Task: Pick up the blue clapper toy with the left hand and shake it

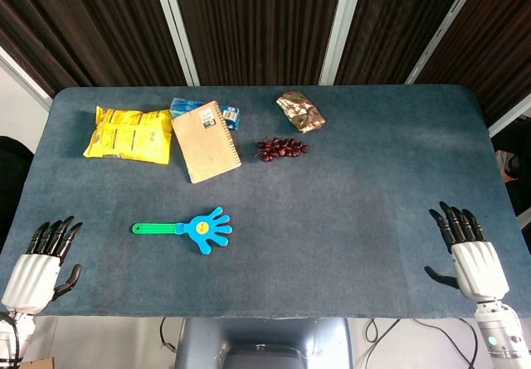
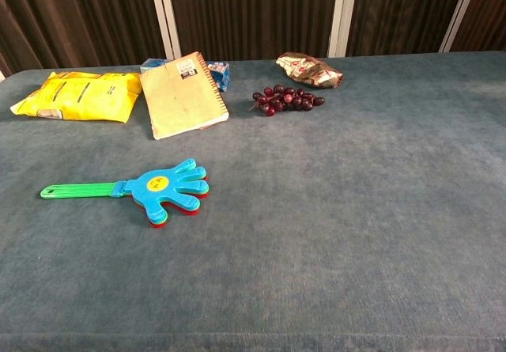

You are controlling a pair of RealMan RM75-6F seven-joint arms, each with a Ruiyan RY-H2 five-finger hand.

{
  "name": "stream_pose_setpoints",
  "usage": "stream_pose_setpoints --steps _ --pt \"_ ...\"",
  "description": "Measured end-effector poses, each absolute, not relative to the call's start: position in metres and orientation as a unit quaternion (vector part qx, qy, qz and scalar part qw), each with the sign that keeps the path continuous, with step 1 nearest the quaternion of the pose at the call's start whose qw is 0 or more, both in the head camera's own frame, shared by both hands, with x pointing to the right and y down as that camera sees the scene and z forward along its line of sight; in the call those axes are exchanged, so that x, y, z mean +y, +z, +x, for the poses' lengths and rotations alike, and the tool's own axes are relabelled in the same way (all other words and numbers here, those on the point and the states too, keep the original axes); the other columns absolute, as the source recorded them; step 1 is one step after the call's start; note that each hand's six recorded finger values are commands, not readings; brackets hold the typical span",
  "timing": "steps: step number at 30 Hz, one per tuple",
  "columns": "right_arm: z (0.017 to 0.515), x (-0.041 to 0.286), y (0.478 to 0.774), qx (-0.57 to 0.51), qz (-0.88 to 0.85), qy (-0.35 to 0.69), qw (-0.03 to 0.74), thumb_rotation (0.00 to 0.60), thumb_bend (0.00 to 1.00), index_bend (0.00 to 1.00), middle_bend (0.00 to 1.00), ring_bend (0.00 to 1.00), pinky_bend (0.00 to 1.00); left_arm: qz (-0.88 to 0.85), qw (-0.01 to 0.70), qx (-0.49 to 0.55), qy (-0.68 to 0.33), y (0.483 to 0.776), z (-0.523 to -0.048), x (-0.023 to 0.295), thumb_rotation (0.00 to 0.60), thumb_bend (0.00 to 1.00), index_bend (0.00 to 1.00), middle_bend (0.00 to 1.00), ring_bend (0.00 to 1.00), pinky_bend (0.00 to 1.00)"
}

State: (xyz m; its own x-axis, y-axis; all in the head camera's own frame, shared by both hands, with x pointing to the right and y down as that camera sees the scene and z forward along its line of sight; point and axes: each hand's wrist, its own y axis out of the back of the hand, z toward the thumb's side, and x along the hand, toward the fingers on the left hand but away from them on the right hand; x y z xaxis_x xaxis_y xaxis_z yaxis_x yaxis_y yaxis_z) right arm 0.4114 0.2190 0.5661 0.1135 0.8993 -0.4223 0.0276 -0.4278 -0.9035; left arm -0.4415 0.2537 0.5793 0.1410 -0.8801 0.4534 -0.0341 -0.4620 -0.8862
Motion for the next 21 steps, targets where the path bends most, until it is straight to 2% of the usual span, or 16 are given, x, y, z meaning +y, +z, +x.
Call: stream_pose_setpoints --steps 7,13,18,21 --pt "0.413 0.219 0.565 -0.365 -0.64 0.556 0.385 0.6 0.01 0.0 0.0 0.0 0.0 -0.661 0.376 0.343 -0.551 0.585 -0.436 0.256 0.6 0.44 0.0 0.0 0.0 0.0" --pt "0.411 0.221 0.558 -0.367 -0.645 0.547 0.387 0.6 0.01 0.0 0.0 0.0 0.0 -0.701 0.366 0.348 -0.504 0.593 -0.417 0.251 0.6 0.44 0.0 0.0 0.0 0.0" --pt "0.411 0.224 0.562 -0.36 -0.653 0.55 0.376 0.6 0.01 0.0 0.0 0.0 0.0 -0.749 0.331 0.322 -0.475 0.624 -0.392 0.231 0.6 0.44 0.0 0.0 0.0 0.0" --pt "0.412 0.223 0.56 -0.362 -0.653 0.55 0.374 0.6 0.01 0.0 0.0 0.0 0.0 -0.762 0.317 0.285 -0.488 0.651 -0.38 0.219 0.6 0.44 0.04 0.0 0.0 0.0"
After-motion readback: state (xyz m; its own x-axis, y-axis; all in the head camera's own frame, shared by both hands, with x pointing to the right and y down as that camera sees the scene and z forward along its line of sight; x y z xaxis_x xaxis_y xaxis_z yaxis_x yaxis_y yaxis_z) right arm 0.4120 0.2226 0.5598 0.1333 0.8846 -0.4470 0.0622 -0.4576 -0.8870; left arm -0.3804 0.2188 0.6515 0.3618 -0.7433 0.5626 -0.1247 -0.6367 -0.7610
